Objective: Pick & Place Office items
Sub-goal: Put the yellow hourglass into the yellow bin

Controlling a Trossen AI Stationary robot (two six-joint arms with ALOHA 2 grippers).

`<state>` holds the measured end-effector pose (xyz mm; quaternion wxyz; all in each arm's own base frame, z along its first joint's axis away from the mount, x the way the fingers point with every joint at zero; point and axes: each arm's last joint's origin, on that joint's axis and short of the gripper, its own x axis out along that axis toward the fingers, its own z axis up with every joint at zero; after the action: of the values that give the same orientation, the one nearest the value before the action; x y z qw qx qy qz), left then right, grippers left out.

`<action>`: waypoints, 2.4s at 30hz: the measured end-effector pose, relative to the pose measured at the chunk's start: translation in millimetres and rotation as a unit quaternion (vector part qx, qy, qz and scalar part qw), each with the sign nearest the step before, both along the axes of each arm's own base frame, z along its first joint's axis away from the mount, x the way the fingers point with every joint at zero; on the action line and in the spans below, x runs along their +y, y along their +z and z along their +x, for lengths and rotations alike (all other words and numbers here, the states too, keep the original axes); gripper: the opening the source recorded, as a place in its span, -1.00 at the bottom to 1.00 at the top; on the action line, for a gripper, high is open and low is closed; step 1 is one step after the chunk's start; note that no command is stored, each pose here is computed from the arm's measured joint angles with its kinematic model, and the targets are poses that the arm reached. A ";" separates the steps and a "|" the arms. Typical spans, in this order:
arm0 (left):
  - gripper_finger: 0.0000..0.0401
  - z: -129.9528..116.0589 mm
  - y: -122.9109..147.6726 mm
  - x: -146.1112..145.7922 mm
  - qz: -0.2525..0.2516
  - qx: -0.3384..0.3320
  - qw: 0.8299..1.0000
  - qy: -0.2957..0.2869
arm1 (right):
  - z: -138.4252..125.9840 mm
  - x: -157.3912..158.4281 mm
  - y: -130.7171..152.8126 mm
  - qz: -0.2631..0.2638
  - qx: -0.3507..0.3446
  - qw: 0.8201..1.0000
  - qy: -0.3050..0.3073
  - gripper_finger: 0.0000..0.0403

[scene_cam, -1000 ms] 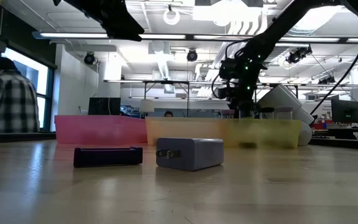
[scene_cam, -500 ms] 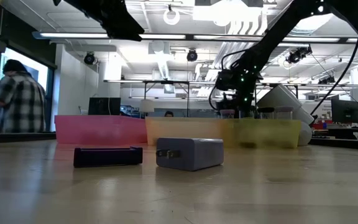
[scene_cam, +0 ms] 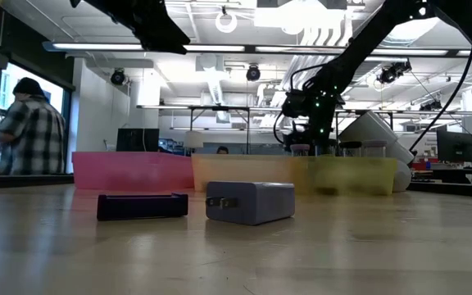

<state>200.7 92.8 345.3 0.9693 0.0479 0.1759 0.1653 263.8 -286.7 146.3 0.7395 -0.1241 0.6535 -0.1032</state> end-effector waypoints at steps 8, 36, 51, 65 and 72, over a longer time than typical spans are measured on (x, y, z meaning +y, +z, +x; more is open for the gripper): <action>0.52 0.0 0.0 0.0 0.000 0.000 1.000 0.000 | -1.0 0.7 -0.6 0.002 0.007 1.000 -0.003 -0.13; 0.52 0.0 0.1 0.0 -0.001 -0.001 1.000 0.000 | -2.7 16.7 53.4 -0.080 -0.012 0.996 -0.034 -0.13; 0.52 0.0 0.0 0.0 -0.009 -0.004 1.000 0.002 | -2.5 35.0 93.6 -0.115 -0.060 0.991 -0.019 -0.13; 0.52 0.0 0.1 -0.1 -0.010 -0.004 1.000 0.003 | 13.2 52.2 102.2 -0.149 -0.067 0.987 0.007 -0.13; 0.52 0.0 0.1 0.0 -0.010 -0.004 1.000 0.003 | 7.0 62.4 126.9 -0.180 -0.090 0.980 0.001 -0.13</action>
<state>200.7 92.8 345.4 0.9699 0.0373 0.1734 0.1667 270.8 -224.3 273.3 0.7612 -0.2458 0.5547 -0.2292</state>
